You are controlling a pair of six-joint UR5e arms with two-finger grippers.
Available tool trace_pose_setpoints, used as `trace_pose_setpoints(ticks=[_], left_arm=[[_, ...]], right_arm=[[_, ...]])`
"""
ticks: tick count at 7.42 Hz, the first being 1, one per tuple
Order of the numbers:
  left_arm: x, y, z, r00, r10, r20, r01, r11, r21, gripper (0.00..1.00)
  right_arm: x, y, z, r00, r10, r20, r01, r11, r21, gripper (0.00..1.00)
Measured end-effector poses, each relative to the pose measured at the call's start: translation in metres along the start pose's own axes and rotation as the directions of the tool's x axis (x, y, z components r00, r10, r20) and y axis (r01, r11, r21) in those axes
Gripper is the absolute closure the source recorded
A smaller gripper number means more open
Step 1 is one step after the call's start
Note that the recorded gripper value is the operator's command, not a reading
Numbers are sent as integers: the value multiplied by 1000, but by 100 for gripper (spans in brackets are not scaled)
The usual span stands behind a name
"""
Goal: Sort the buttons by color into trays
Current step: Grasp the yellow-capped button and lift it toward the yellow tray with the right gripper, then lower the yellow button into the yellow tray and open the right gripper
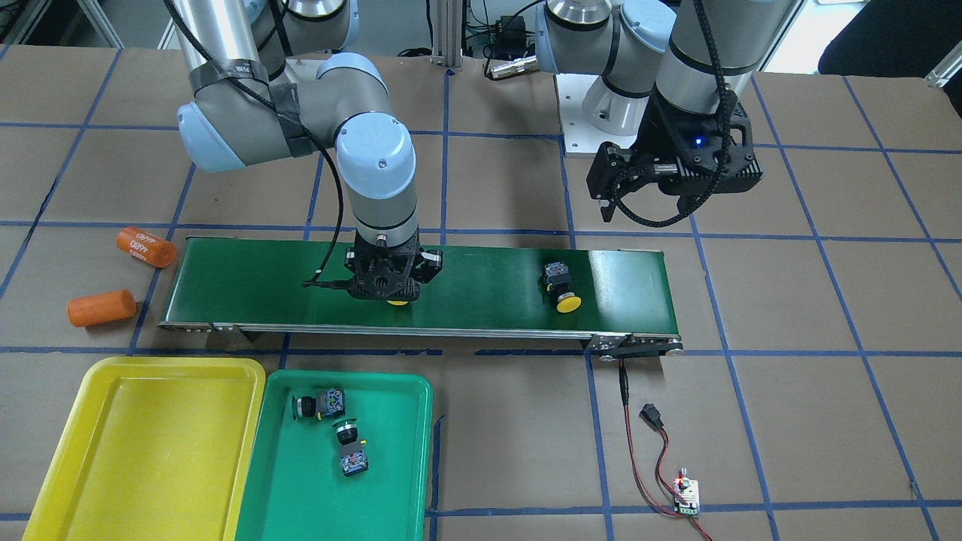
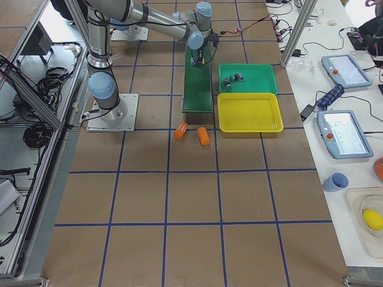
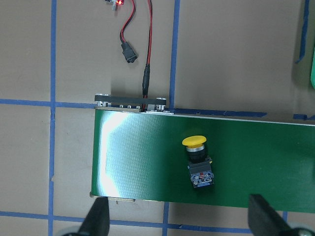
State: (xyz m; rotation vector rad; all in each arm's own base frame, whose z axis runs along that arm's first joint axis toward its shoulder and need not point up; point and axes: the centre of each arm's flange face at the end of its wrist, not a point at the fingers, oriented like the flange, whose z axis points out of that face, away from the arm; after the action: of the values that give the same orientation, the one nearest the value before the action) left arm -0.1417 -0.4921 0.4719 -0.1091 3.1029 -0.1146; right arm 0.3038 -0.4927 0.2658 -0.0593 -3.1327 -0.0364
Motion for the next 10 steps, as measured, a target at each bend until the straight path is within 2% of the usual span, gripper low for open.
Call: trace_pose_setpoints(ticks=[2,4,5,6,8,10], left_arm=[[-10,-4,0,1000,-18,-3,18,1000,1,0],[-14,-5,-1,1000,-26,-4,26,1000,2,0],[-15,-5,-1,1000,-26,-4,26,1000,1,0],[-15,-4,0,1000,-26,-4,26,1000,0,0],[-15,-4,0,1000,-26,-4,26,1000,-1,0],[-15,-4,0,1000,-26,-4,26,1000,-1,0]], right_arm=[[37,-35,-35,997,76,-3,-76,996,38,100],[125,-85,-60,984,178,-14,-176,981,87,100],[168,-105,-67,983,182,-18,-179,978,108,100],[209,-122,-68,987,160,-27,-156,981,119,100],[280,-156,-40,991,125,-42,-118,984,134,100],[305,-177,-18,992,114,-47,-106,984,146,100]])
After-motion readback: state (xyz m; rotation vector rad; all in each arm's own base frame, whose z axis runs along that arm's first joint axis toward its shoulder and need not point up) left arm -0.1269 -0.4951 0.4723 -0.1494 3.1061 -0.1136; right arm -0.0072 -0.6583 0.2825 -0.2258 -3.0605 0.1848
